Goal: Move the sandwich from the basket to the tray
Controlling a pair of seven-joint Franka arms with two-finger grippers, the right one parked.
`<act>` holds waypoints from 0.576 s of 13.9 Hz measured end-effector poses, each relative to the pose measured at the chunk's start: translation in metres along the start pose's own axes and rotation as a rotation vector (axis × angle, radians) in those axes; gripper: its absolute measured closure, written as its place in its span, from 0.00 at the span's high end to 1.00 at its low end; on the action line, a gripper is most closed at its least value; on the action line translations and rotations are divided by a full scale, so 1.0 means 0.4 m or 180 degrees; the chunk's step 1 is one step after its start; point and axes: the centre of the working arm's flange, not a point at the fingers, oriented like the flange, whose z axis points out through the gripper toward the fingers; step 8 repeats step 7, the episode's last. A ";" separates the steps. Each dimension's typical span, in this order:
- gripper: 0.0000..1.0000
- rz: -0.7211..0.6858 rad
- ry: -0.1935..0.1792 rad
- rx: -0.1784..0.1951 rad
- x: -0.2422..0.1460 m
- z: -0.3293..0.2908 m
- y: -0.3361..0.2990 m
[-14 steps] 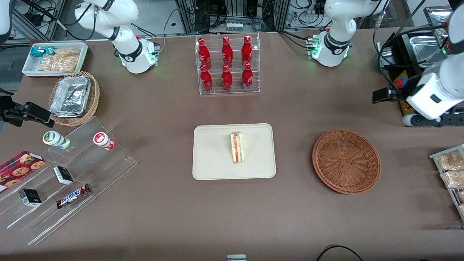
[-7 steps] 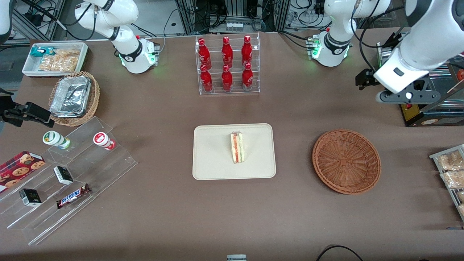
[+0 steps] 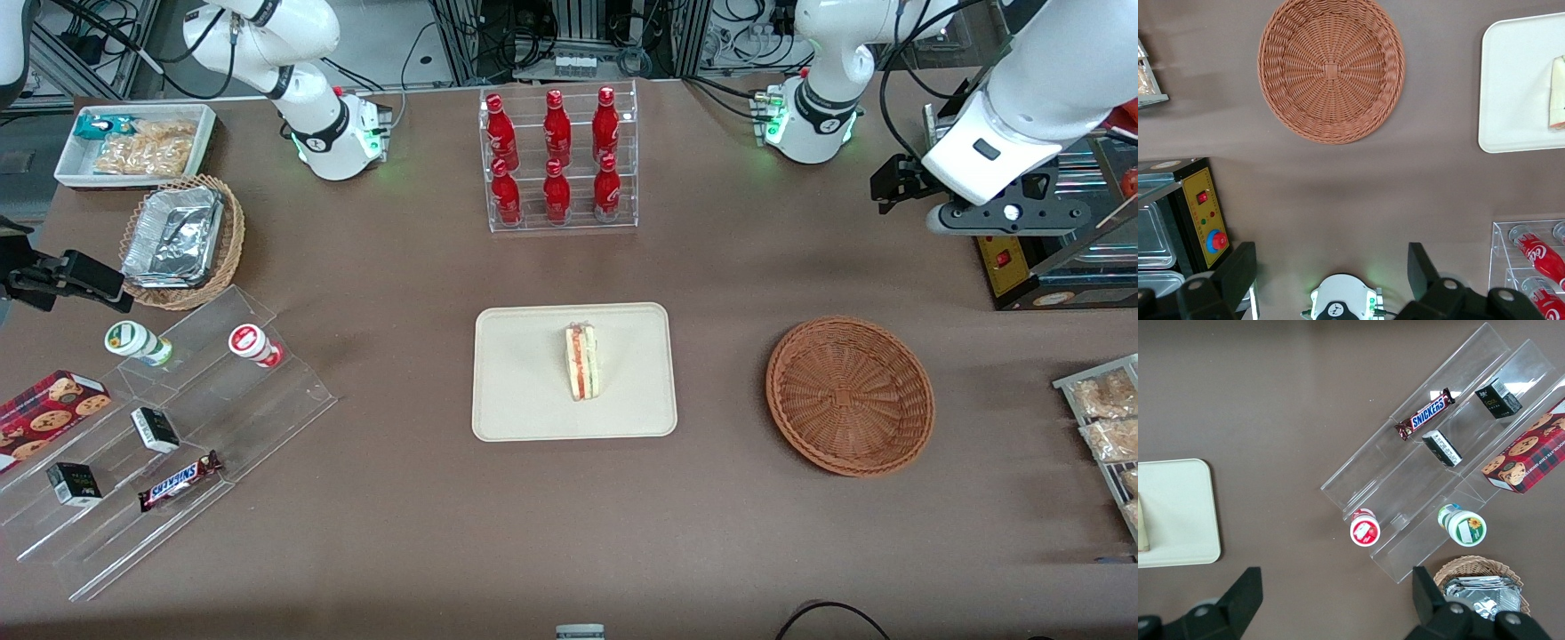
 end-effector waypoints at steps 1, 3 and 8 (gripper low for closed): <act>1.00 -0.0004 0.0009 -0.0004 0.000 -0.003 -0.001; 1.00 -0.0013 0.0032 -0.0013 0.003 -0.011 -0.005; 1.00 -0.0017 0.0041 -0.0020 0.006 -0.015 -0.007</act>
